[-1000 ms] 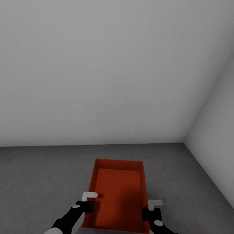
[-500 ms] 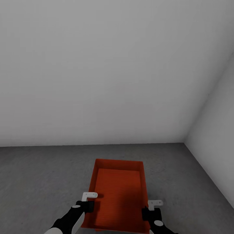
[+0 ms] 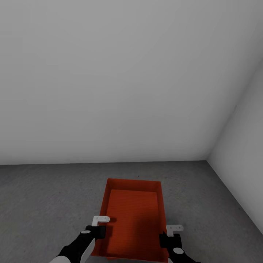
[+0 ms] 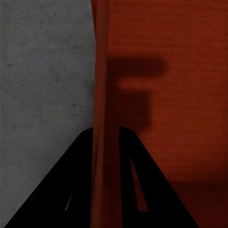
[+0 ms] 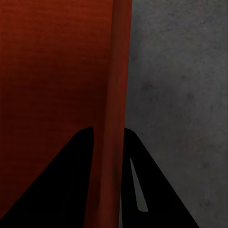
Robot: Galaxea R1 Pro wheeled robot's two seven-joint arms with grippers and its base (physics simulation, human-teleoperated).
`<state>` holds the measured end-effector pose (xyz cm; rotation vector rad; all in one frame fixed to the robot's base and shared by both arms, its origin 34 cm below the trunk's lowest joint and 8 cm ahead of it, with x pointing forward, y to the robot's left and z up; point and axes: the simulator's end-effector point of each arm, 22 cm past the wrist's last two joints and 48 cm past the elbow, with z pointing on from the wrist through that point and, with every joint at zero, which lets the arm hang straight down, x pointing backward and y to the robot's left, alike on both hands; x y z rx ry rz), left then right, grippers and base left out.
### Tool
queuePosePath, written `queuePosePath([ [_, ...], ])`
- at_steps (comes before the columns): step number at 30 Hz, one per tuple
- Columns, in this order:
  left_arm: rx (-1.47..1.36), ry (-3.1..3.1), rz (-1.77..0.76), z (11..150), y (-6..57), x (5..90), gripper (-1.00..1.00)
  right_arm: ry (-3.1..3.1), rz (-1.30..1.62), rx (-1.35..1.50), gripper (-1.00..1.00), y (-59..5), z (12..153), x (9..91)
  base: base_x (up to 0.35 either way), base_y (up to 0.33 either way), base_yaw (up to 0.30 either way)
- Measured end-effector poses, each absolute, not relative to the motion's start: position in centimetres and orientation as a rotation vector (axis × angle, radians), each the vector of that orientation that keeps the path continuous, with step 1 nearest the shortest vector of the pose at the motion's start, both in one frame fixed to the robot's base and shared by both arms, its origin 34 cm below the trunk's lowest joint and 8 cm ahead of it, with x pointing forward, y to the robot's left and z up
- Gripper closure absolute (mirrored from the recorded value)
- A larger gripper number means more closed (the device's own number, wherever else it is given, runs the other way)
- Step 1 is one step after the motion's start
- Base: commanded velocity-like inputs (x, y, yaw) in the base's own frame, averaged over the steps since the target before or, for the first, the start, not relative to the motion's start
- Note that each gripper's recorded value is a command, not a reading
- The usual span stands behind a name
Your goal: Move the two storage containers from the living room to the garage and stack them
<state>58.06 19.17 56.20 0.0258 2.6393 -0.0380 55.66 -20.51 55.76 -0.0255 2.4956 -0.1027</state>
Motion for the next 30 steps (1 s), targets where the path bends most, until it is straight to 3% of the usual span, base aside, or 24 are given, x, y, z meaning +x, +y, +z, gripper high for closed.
queuePosePath([
  [30, 0.031, 2.633, -0.031, 56.37, 19.44, 58.32, 1.0, 2.487, -0.115, -0.034, 1.0, -19.81, 56.04, 55.89, 0.0, 0.0, 0.0],
])
